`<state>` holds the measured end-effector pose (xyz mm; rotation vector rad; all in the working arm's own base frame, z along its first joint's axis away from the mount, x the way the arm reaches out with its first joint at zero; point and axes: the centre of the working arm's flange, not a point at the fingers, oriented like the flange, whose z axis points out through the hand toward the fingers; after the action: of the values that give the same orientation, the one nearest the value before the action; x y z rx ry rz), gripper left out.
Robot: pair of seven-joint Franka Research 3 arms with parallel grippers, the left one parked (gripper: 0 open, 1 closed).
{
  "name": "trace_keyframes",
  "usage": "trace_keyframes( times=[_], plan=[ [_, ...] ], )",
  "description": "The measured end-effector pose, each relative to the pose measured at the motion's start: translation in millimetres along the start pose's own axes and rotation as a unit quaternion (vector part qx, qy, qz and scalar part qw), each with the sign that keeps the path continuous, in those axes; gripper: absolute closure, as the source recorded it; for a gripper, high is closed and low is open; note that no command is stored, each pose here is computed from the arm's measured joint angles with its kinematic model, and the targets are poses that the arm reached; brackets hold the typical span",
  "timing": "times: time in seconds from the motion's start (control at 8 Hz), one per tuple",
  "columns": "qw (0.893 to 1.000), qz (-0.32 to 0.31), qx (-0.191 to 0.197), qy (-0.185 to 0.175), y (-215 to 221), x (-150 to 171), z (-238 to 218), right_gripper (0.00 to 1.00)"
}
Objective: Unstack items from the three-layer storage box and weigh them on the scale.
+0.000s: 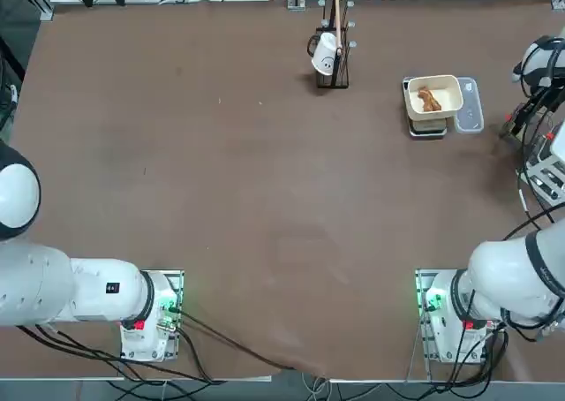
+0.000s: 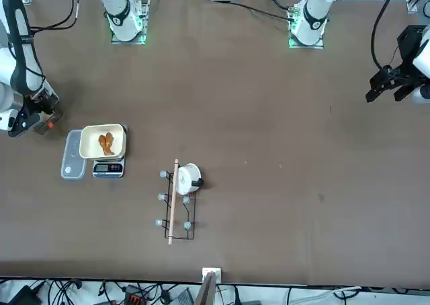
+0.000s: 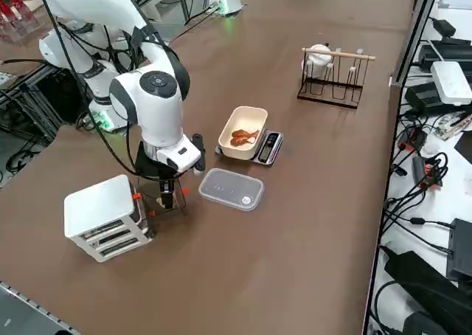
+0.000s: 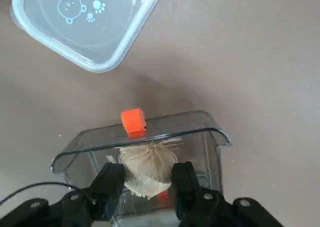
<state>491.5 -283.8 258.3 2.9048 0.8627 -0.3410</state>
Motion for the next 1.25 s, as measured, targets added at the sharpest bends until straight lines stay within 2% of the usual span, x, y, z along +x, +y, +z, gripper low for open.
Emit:
trace_keyframes(
  times=[0.25,0.38,0.5,0.62,0.88,1.25],
  plan=[
    [1.0,0.0,-0.002,0.002,0.5,1.5,3.6,0.36],
    [1.0,-0.001,-0.003,0.003,0.8,2.6,6.6,0.22],
    [1.0,-0.001,-0.003,0.003,0.9,3.0,8.9,0.18],
    [1.0,0.0,-0.002,0.002,1.2,2.7,11.2,0.24],
    [1.0,0.002,0.0,0.001,2.0,0.9,14.8,0.24],
    [1.0,0.005,0.003,0.0,3.0,-2.8,17.6,0.3]
  ],
)
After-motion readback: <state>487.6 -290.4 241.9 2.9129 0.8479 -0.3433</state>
